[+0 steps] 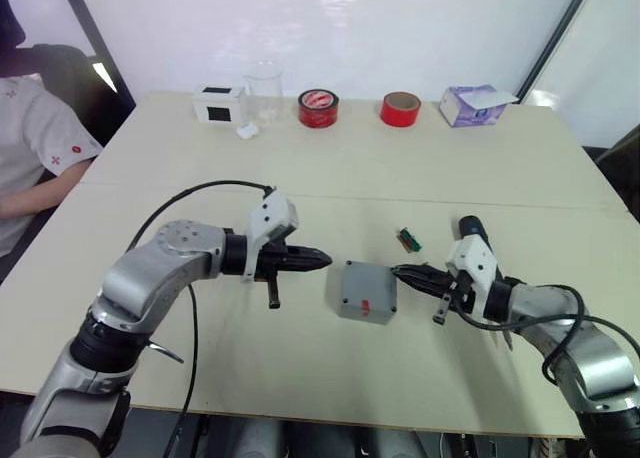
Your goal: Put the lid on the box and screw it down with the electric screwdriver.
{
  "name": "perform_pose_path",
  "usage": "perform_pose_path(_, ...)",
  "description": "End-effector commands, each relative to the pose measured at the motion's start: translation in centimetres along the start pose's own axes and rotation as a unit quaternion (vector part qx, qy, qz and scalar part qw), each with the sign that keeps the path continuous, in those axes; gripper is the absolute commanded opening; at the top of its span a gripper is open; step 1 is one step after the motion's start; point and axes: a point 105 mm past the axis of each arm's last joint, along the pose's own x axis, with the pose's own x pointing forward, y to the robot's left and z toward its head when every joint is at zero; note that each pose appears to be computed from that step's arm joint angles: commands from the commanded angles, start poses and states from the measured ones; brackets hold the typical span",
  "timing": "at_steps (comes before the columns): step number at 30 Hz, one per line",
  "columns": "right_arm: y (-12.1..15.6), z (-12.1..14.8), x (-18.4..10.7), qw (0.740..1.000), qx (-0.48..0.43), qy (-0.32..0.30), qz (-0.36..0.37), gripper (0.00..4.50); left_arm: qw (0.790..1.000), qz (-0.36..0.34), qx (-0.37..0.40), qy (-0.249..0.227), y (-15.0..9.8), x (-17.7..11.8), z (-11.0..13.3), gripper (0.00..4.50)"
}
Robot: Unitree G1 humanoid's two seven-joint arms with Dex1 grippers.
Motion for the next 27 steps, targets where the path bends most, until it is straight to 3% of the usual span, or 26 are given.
perform_pose_path(1, -0.34, 1.08, -0.21, 1.0, -0.005, -0.01, 0.003, 0.12, 1.0, 0.003, 0.011, -0.005, -0.26, 0.03, 0.23, 0.0)
perform_pose_path(27, -0.65, 1.51, -0.04, 0.994, -0.019, 0.065, 0.085, 0.12, 1.0, 0.021, 0.003, -0.021, -0.68, 0.39, 0.0, 0.0)
